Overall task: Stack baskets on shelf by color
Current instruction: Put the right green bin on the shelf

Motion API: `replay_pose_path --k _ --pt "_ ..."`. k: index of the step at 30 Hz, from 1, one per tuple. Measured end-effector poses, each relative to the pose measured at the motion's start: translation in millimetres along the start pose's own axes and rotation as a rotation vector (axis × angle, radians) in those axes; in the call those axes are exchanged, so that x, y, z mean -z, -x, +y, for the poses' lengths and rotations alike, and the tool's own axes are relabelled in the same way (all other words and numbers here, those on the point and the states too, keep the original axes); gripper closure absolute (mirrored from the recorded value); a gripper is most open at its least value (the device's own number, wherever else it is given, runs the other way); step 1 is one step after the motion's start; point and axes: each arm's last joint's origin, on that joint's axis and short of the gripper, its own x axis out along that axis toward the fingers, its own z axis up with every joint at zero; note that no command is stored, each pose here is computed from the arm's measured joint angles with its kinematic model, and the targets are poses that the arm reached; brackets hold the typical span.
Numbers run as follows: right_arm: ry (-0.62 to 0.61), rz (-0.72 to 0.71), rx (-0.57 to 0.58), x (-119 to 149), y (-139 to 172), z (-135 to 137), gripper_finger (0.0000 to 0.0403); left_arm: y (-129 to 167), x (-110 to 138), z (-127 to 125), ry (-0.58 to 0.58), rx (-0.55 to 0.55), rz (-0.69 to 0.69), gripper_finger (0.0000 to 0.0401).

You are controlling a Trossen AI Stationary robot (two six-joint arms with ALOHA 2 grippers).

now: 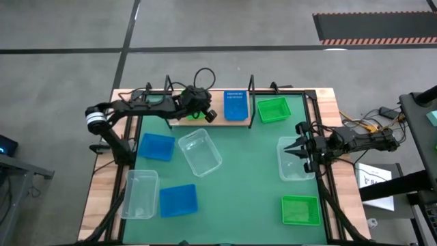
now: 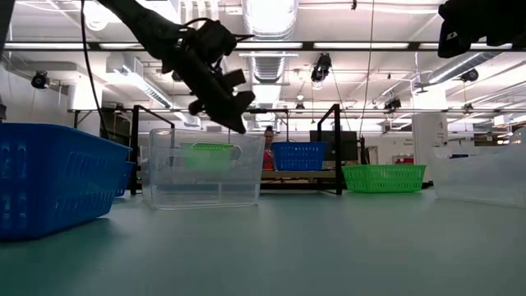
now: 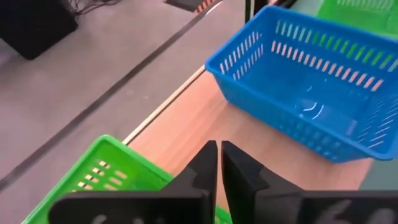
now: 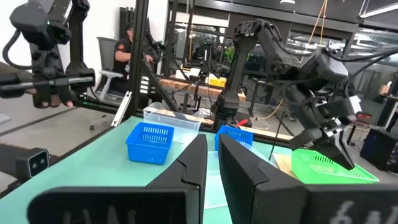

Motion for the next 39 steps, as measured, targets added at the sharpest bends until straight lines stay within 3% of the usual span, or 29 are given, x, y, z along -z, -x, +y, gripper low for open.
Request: replay_pose_path --k 12,21,23,25,30,39 --pt "-0.005 0.0 0.0 0 0 0 0.0369 -16 13 9 -0.004 -0.064 0.07 0.0401" --pt "-0.016 0.004 0.0 0 0 0 0.0369 -4 13 24 -0.025 -0.206 0.152 0.0401" --pt "-0.023 0.004 -0.001 0 0 0 0.0369 1 10 25 0.021 -0.208 0.131 0.0401" --pt "-0.022 0.005 0.0 0 0 0 0.0369 7 3 25 0.08 -0.176 0.082 0.0401" --pt "-0.02 0.004 -0.001 0 0 0 0.0369 20 -23 14 0.219 0.036 -0.047 0.0401" --pt "-0.001 0.0 0.0 0 0 0 0.0369 1 -15 7 0.353 -0.002 0.195 0.0401"
